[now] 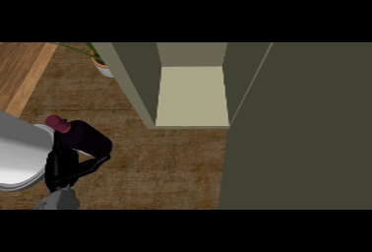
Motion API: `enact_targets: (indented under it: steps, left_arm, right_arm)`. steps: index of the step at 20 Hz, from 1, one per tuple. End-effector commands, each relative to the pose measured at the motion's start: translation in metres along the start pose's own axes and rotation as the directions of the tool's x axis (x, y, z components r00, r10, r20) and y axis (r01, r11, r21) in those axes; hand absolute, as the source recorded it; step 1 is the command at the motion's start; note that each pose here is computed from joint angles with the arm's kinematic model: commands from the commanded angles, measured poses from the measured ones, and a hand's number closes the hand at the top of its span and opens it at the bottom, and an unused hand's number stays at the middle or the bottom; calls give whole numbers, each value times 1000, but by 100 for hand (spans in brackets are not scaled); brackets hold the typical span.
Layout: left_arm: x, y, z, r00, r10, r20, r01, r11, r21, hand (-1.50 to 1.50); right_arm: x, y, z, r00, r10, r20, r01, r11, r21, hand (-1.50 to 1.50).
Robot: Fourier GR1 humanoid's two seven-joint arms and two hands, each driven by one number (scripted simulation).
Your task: Pick up the wine, place it into the cabinet and close the cabinet
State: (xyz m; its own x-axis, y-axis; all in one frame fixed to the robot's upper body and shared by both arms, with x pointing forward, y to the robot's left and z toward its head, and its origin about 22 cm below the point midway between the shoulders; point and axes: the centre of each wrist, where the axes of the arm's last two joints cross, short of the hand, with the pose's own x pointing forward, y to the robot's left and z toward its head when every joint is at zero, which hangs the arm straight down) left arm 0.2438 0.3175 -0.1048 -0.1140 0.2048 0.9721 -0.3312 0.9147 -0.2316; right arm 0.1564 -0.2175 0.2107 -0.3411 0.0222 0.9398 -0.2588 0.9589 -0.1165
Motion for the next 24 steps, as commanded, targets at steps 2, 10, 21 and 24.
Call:
enact_targets:
  steps: [2, 10, 21, 24]
  left_arm:
    - [-11, -4, -10, 999, 31, 22, -31, 999, 11, -150]
    - [-10, -12, -19, 991, 137, -5, -137, 985, -107, 150]
    - [-17, -7, -1, 990, -97, 99, 122, 950, -288, 150]
    - [-18, 9, 19, 995, -71, 63, 89, 926, -367, 150]
  right_arm:
    - [20, -2, 24, 998, -36, 57, 34, 999, 35, -150]
    - [20, -1, 13, 997, -52, 54, 49, 997, 52, -150]
    - [11, 1, 21, 999, -36, 31, 35, 999, 22, -150]
    - [10, 6, 18, 997, -61, 39, 60, 998, 19, -150]
